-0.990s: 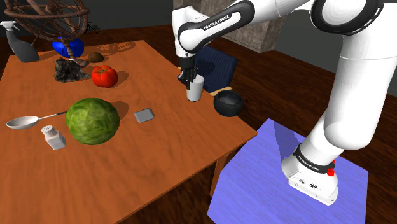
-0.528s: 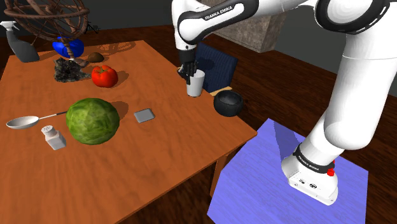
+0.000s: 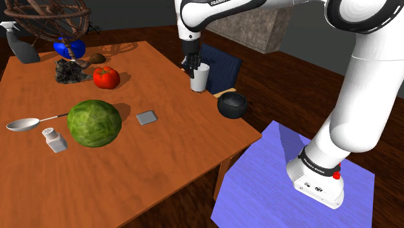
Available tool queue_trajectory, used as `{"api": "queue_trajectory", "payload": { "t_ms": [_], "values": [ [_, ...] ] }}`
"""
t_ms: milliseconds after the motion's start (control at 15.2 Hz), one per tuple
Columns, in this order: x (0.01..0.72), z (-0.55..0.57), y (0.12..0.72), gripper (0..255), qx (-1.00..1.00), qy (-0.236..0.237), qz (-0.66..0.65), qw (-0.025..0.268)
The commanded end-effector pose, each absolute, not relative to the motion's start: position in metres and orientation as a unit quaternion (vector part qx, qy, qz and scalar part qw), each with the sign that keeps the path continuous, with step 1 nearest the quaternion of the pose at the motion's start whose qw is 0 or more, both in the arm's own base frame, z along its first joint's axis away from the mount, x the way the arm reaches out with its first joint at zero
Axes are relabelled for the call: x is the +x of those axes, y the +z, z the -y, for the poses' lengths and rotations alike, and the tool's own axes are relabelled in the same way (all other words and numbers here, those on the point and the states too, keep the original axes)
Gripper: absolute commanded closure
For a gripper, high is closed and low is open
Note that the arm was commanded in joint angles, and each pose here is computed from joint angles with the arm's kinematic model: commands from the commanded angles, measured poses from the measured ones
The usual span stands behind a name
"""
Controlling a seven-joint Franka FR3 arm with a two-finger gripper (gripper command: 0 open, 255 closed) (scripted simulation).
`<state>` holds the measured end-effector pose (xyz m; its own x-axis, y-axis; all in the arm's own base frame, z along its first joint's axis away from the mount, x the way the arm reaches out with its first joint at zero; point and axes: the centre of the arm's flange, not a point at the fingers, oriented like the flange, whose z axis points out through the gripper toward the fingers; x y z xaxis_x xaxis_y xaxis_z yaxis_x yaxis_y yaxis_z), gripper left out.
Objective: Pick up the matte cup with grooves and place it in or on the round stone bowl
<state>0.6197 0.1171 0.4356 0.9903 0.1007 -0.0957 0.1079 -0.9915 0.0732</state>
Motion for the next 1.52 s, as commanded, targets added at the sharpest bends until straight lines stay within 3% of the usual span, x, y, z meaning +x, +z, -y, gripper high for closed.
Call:
{"api": "queue_trajectory", "payload": {
  "t_ms": [0, 1122, 1452],
  "values": [
    [0.620, -0.117, 0.446, 255, 0.997, -0.046, -0.052, 0.039],
    [0.620, -0.117, 0.533, 255, 0.997, -0.046, -0.052, 0.039],
    [0.556, -0.104, 0.545, 255, 0.997, -0.046, -0.052, 0.039]
  ]
}}
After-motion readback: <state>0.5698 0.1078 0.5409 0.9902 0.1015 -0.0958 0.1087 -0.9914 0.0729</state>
